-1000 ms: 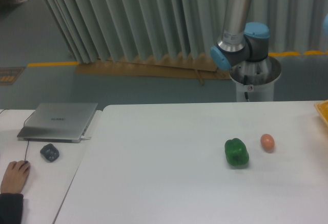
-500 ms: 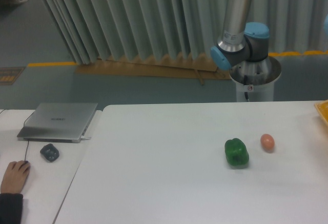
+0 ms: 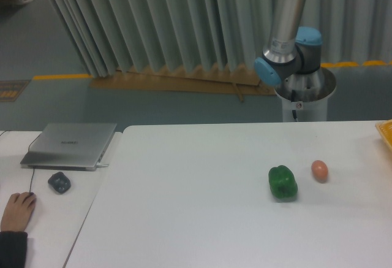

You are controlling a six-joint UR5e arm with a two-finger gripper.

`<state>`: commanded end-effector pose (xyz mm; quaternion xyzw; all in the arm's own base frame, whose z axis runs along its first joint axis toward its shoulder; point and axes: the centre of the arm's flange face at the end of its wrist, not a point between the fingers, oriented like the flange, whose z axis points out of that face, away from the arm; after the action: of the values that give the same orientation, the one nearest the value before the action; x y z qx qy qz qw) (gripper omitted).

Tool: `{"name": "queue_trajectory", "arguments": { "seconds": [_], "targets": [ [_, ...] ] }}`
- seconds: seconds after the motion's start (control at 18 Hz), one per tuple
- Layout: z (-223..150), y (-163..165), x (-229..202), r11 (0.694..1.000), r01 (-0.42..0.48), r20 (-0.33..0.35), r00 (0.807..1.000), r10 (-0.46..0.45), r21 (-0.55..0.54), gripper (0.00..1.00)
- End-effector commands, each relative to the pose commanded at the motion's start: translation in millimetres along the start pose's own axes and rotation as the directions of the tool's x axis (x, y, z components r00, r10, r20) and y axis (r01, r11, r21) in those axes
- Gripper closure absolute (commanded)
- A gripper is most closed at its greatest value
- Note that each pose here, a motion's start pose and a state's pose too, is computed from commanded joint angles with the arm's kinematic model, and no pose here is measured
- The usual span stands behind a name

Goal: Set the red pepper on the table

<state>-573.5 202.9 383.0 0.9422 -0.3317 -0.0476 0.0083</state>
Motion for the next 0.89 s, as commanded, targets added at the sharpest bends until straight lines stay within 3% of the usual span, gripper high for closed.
{"name": "queue_trajectory", "arguments": {
  "seconds": [0.11, 0.33, 0.5, 0.72, 0.89],
  "targets": [
    [17.4, 26.9, 20.2, 0.998, 0.058, 0.015, 0.998, -0.058, 0.005, 0.0],
    [39.4, 57.0, 46.1, 0.963, 0.192, 0.066, 0.976, -0.207, 0.188, 0.0],
    [37.4, 49.3, 53.3, 0.928, 0.299, 0.053, 0.947, -0.317, 0.222, 0.0],
    [50.4, 40.5, 62.0, 0.894, 0.38, 0.007, 0.92, -0.393, 0.238, 0.0],
    [54.4, 37.7, 63.3, 0.888, 0.391, 0.001, 0.915, -0.403, 0.243, 0.0]
  ]
}}
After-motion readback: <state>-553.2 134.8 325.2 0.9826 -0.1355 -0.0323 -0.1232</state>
